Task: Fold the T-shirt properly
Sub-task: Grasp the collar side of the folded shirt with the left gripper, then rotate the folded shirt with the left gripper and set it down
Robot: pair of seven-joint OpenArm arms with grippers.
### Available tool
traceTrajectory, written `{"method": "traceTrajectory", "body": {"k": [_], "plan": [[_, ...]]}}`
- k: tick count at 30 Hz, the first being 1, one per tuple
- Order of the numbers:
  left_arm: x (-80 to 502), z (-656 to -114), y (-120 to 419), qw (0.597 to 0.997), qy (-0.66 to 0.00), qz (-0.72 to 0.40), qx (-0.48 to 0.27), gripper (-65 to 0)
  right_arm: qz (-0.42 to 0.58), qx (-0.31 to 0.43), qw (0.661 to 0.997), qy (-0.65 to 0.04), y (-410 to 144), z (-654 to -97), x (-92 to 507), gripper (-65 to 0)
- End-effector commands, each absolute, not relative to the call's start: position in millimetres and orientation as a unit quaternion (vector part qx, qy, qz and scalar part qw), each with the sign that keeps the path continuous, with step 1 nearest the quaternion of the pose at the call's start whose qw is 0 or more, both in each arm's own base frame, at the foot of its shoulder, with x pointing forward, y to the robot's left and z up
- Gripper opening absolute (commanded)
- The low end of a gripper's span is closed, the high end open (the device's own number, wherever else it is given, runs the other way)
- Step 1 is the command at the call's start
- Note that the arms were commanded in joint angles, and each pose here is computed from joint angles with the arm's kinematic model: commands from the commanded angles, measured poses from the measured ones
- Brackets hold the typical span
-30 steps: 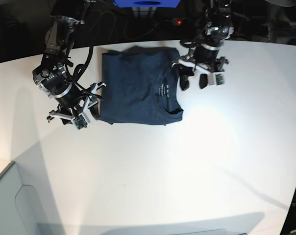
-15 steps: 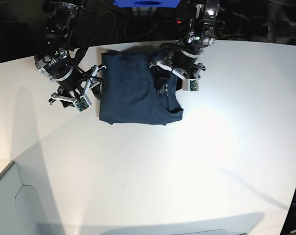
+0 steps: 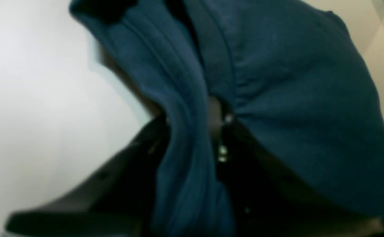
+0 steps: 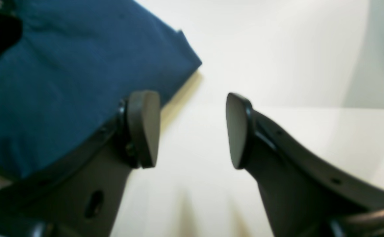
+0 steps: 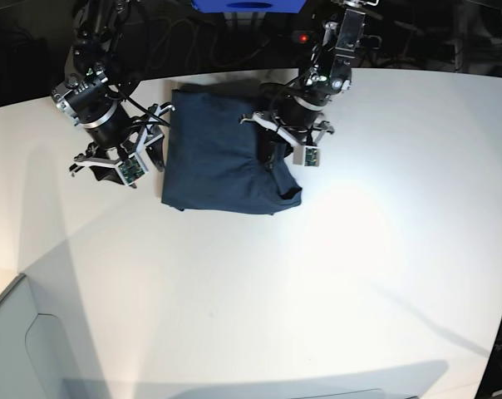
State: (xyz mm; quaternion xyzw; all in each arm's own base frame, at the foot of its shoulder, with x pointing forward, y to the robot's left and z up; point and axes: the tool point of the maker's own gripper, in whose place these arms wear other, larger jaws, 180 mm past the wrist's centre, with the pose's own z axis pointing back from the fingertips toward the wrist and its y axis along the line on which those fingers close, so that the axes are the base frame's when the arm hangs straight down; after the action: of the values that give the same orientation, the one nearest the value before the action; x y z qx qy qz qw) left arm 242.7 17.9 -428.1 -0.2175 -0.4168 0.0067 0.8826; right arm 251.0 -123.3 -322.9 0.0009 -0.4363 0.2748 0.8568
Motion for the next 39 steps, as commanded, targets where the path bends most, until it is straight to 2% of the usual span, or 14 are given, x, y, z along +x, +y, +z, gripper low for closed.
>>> {"method": "traceTrajectory", "body": {"k": [1,9,16,21,29,31,36,39], "plan": [[238,-434,12,0.89,-0.398,-0.006,-0.221,-65.0,0.27,-0.006,0.85,-0.453,-129,-312,252,-34.9],[263,-446,-3,0.889,-0.39,-0.107,-0.214,-65.0,0.214,-0.062,0.874,-0.433,-184,-315,235,-35.1],[295,-444,-29,0.864,-0.374,-0.281,-0.186,-65.0,0.172,-0.088,0.892,-0.409,-214,-323,214,-35.2],[293,-428,-64,0.795,-0.334,-0.472,-0.184,-65.0,0.125,-0.109,0.902,-0.398,-236,-325,199,-35.2],[337,-386,-81,0.741,-0.34,-0.564,-0.131,-63.8,0.12,-0.113,0.912,-0.377,-242,-333,183,-35.2],[340,-384,-82,0.737,-0.33,-0.579,-0.114,-54.9,0.119,-0.113,0.912,-0.376,-242,-333,182,-35.2],[337,-380,-84,0.73,-0.323,-0.594,-0.103,-25.1,0.114,-0.106,0.913,-0.377,-237,-335,182,-35.2],[334,-370,-89,0.721,-0.334,-0.597,-0.109,-11.7,0.114,-0.105,0.912,-0.379,-236,-335,183,-35.2]]}}
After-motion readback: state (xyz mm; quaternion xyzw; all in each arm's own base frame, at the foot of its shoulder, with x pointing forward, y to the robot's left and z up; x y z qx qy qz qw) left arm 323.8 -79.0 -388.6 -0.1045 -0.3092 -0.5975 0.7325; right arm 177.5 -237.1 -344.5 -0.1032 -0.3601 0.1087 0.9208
